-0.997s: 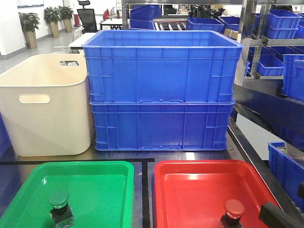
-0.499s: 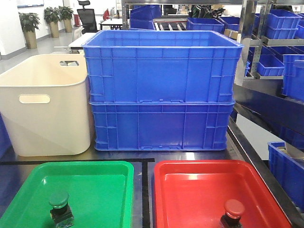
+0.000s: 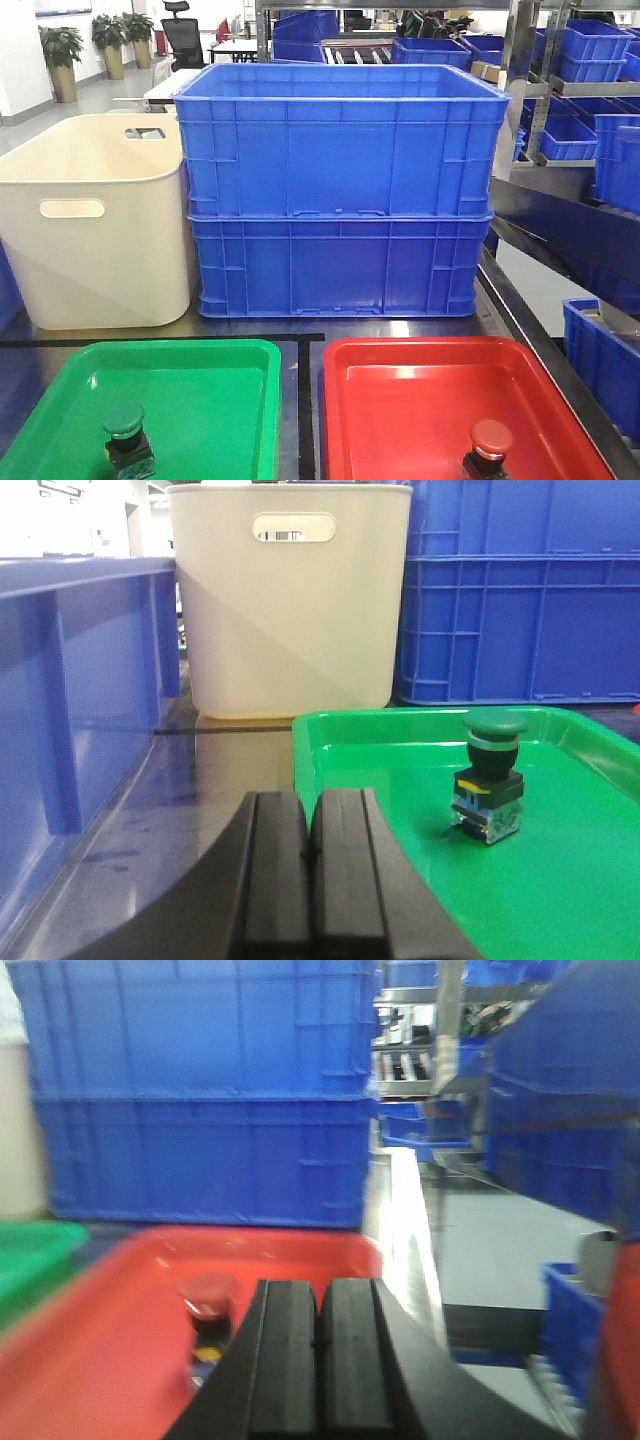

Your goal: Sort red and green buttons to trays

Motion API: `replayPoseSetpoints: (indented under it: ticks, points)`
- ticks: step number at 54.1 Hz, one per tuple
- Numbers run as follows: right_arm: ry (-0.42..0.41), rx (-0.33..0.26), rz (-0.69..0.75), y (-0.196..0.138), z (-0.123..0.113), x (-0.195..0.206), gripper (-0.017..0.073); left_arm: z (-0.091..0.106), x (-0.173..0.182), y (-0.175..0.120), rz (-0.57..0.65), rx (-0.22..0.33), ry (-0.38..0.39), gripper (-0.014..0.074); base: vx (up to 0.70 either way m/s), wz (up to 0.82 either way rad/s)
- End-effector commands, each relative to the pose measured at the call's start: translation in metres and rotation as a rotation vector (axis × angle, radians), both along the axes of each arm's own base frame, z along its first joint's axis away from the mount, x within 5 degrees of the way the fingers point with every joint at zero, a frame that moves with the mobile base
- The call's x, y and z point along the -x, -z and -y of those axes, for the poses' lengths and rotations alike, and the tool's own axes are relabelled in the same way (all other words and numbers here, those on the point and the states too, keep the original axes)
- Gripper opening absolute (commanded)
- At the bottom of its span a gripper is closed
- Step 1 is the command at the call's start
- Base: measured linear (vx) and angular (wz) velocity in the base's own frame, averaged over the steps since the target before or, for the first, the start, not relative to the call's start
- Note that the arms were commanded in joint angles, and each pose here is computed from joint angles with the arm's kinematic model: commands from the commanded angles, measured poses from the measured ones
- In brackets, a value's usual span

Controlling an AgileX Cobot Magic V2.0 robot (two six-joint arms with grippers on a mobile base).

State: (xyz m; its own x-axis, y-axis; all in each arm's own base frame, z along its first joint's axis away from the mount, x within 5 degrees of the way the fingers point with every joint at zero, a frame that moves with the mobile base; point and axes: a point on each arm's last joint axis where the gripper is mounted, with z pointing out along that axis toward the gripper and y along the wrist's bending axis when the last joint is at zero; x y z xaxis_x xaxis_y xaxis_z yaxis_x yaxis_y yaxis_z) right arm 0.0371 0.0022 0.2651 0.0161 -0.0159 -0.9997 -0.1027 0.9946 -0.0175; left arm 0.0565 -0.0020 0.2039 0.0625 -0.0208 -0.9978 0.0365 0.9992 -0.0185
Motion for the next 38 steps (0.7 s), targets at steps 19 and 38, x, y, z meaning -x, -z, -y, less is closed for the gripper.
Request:
replayPoseSetpoints:
  ticks: [19, 38]
  points:
    - [0.125, 0.059, -0.001, 0.043, 0.004, -0.015, -0.0012, 0.000, 0.002, -0.015, 0.104, 0.021, 0.000, -0.0007, 0.00, 0.00]
    - [0.110, 0.004, 0.019, 0.069, 0.003, -0.019, -0.0009, 0.000, 0.002, -0.015, 0.104, 0.021, 0.000, -0.0007, 0.00, 0.00]
